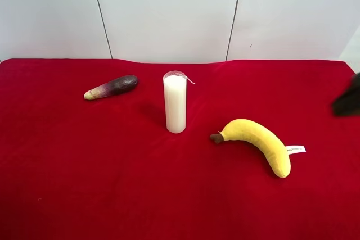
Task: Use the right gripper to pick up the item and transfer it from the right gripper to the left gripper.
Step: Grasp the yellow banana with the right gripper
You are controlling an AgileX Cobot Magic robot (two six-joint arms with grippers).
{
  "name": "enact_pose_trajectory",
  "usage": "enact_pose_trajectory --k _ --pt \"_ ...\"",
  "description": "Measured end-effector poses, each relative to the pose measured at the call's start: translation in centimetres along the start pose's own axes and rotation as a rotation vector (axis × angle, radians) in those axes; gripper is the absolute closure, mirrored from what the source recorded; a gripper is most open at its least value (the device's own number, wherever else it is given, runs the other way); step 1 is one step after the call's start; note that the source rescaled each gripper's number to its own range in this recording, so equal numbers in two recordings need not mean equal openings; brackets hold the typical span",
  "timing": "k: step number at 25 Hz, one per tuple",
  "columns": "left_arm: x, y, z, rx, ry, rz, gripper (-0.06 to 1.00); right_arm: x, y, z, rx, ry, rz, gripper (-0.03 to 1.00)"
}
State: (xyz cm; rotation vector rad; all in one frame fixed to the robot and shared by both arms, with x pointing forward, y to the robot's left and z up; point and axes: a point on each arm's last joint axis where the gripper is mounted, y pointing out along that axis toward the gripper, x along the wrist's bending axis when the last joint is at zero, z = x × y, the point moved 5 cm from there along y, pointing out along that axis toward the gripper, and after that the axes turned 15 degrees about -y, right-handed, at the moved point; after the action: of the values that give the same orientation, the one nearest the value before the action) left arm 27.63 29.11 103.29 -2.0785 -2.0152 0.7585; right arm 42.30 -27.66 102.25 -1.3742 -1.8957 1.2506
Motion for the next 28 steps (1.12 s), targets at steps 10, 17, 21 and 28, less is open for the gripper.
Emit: enact_pose_trajectory --k 10,17,21,28 --pt "0.0 0.0 0.0 0.0 0.0 0.001 -0.06 4.5 11.6 -1.1 0.311 -0.208 -0.169 -0.03" --pt "0.0 0.0 0.0 0.0 0.001 0.001 -0.06 5.2 16.3 -0.3 0.397 -0.219 -0.188 -0.03" --pt "0.0 0.0 0.0 0.0 0.001 0.001 -0.06 5.4 18.4 0.4 0.434 -0.205 -0.19 -0.03" --pt "0.0 0.0 0.0 0.0 0.001 0.001 -0.06 5.2 19.9 1.0 0.463 -0.218 -0.168 0.05"
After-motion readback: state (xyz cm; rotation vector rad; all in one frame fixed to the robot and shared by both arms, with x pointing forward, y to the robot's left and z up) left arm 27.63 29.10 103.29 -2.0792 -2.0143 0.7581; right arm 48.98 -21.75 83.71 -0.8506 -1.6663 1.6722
